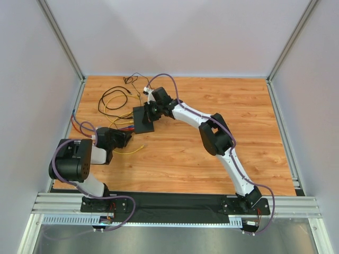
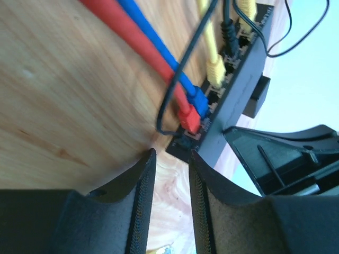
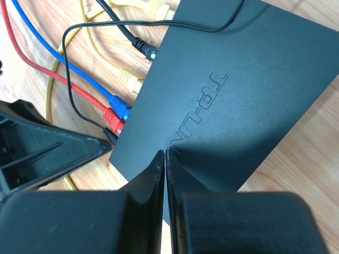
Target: Pull the plug from the switch port
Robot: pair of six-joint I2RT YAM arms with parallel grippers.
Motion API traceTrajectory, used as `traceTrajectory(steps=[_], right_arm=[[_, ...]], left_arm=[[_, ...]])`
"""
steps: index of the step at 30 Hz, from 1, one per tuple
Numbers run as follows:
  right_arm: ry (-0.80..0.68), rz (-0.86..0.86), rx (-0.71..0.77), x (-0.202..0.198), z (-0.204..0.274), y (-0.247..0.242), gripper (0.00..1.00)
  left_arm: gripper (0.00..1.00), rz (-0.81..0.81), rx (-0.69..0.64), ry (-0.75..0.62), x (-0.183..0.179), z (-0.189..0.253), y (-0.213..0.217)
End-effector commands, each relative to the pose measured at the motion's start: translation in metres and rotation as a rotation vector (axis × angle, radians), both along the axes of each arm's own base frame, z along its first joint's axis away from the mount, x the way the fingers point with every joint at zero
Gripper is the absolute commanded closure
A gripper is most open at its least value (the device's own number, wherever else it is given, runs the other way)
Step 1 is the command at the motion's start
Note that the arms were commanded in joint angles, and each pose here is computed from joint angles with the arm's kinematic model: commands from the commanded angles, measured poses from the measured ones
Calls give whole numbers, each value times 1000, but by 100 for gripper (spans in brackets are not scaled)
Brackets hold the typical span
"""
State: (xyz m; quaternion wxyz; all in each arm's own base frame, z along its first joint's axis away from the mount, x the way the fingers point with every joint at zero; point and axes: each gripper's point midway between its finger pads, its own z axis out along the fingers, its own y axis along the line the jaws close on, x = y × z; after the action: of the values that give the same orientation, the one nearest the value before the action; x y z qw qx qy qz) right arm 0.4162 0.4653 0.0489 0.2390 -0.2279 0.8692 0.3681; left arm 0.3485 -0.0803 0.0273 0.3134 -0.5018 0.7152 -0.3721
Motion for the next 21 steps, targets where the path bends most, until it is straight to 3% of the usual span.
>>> traceTrajectory(steps=[1, 11, 21], right_arm=[[13, -16, -44, -4, -7, -7, 96], [20, -21, -48, -4, -10, -8, 97], [28, -31, -60, -3, -14, -9, 98]], left_arm=[[61, 55, -25, -77, 14, 10, 6], [66, 95, -124, -98, 17, -11, 4], [72, 92, -118, -124, 10, -10, 4]])
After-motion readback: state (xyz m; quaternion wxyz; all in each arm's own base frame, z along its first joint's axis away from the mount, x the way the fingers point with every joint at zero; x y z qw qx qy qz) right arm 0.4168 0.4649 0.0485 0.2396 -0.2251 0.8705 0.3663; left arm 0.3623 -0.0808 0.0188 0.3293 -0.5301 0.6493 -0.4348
